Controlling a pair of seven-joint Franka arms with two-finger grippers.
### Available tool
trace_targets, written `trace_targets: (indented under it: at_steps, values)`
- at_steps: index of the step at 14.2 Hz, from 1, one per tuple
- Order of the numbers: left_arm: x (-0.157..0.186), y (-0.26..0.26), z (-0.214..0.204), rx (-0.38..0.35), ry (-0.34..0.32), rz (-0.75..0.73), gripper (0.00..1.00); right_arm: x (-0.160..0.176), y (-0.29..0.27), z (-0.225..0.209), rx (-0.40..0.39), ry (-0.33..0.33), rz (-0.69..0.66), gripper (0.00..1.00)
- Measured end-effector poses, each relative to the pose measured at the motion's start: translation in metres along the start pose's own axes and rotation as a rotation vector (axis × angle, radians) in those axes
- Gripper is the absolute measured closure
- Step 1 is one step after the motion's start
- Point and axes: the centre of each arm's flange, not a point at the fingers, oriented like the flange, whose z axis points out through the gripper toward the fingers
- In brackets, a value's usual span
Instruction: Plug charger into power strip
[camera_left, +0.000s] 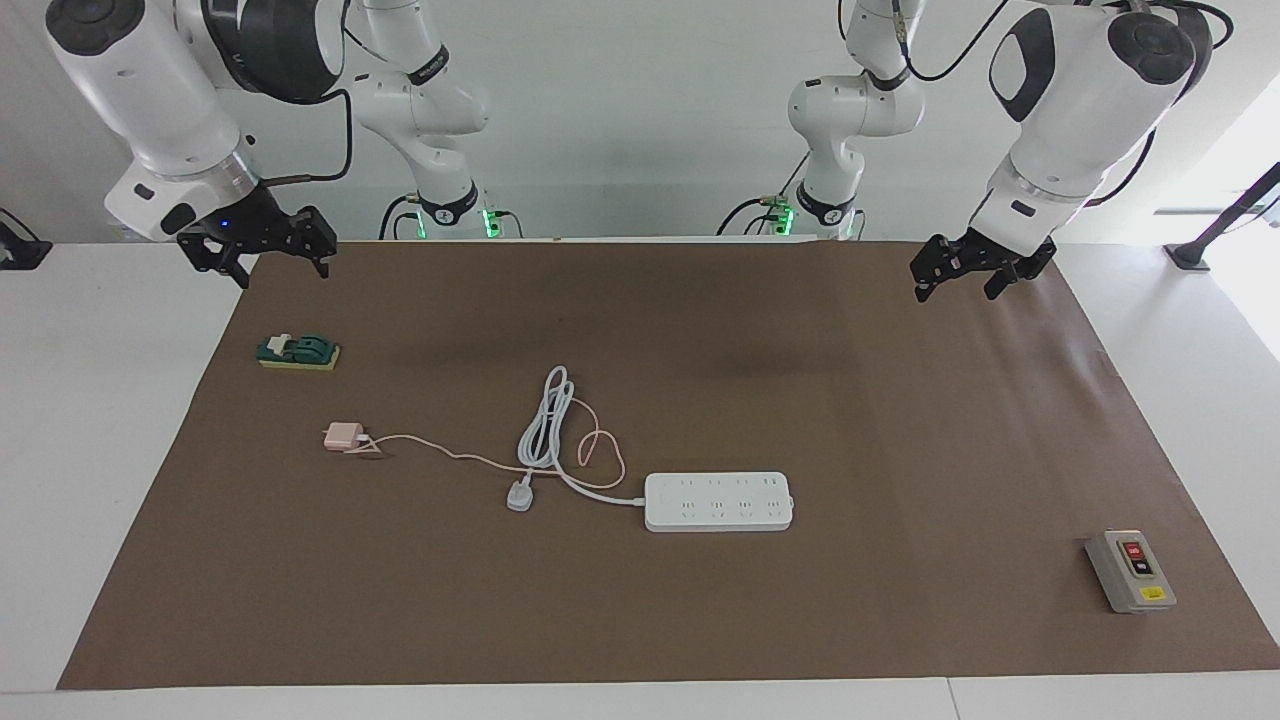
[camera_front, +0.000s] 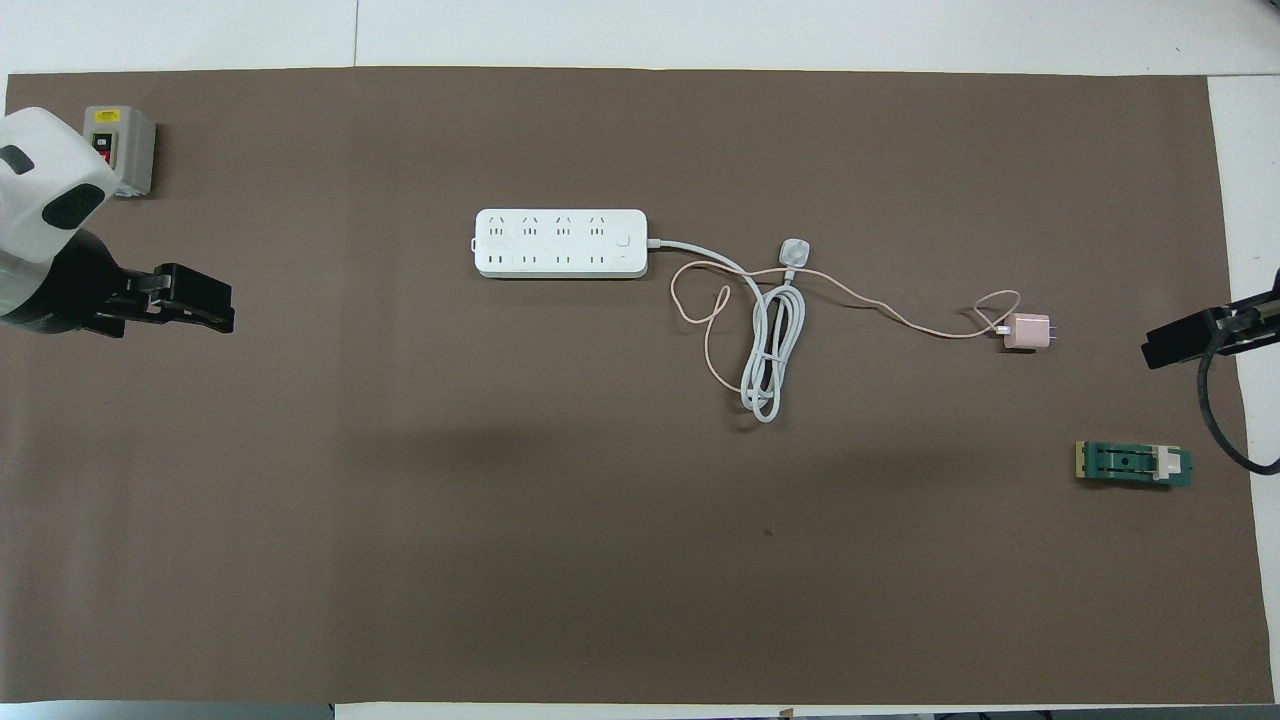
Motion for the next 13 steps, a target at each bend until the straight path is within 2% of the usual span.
trace_targets:
  at_steps: [13]
  values:
    - [0.0008,-0.0012,-0.0020,-0.001,0.009,-0.002,0.00,-0.0016,0.0038,-0.0009,0.001,0.002,0.008,0.00]
